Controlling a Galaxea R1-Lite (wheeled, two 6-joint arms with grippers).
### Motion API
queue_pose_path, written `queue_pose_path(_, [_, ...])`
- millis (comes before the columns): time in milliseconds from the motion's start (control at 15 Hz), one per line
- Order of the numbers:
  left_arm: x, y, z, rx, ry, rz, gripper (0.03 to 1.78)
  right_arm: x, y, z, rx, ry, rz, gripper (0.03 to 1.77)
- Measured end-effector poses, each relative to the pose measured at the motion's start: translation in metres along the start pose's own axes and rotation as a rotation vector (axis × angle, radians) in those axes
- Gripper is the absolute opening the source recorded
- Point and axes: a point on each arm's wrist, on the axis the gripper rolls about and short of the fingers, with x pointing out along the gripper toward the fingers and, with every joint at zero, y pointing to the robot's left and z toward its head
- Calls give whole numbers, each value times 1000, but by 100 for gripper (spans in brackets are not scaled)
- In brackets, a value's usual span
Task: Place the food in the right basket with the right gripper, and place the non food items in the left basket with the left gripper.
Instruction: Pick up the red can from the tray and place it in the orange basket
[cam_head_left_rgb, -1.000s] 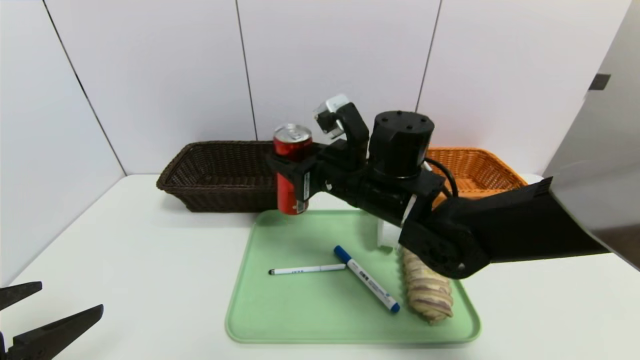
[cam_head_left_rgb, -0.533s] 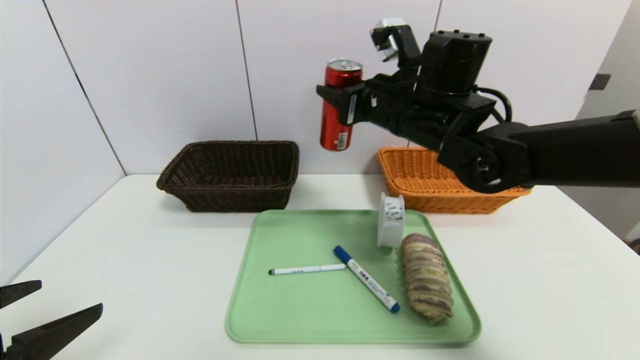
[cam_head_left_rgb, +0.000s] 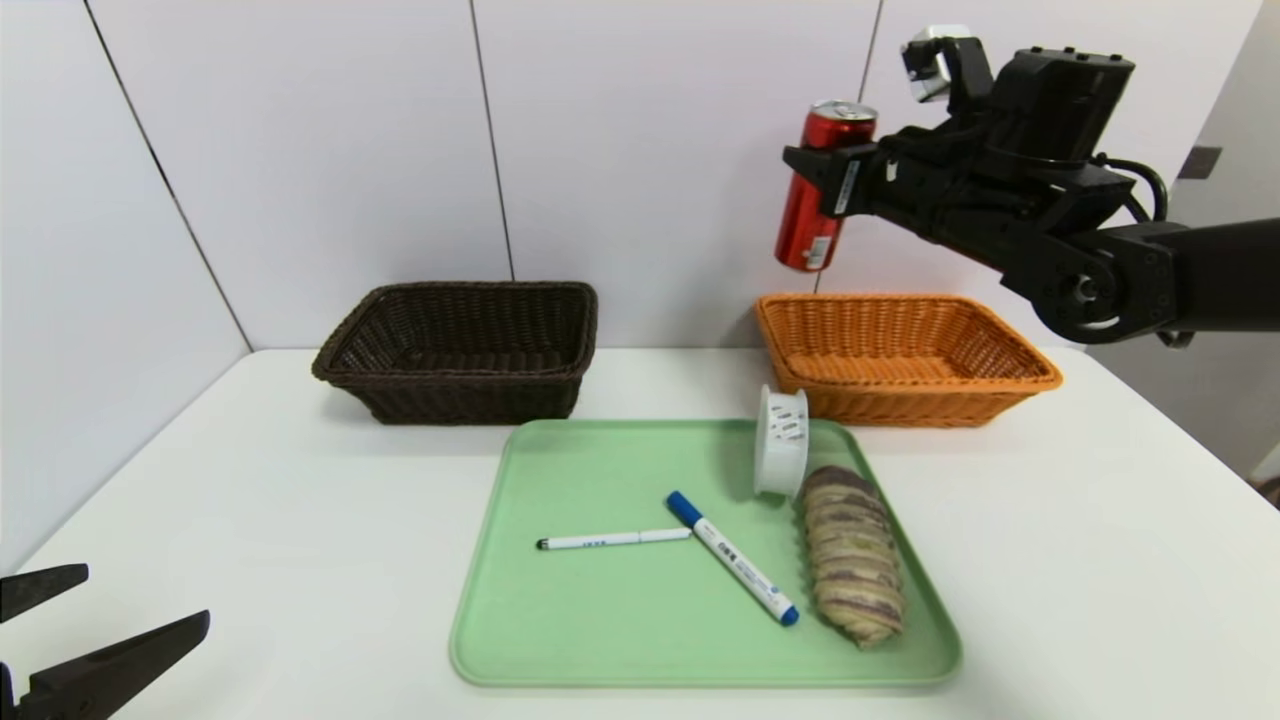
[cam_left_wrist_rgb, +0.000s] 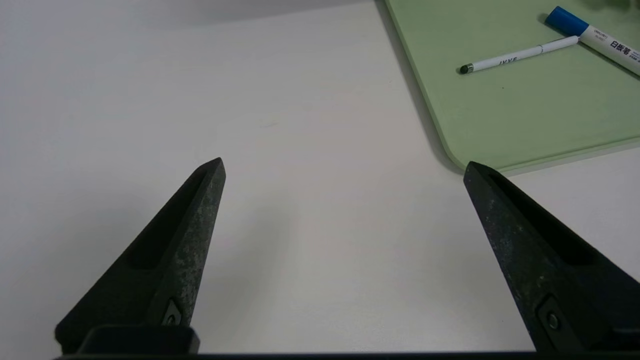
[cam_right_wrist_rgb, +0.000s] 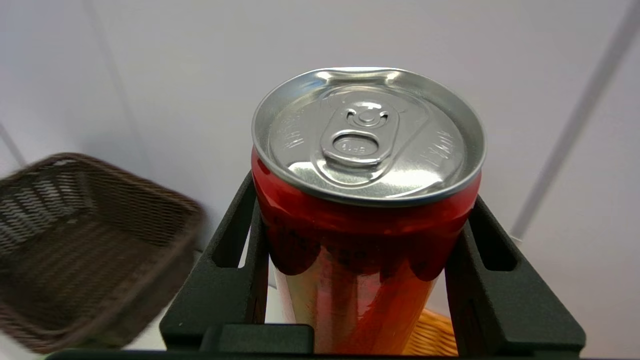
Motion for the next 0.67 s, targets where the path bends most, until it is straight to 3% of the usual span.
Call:
queue_pose_path(400, [4,1,2,-1,8,-2,169,-15,-53,-28,-5,73,-130,94])
queue_pose_path(667, [6,1,3,-3,16,-2,169,-21,-72,-51,-3,117,-177,94])
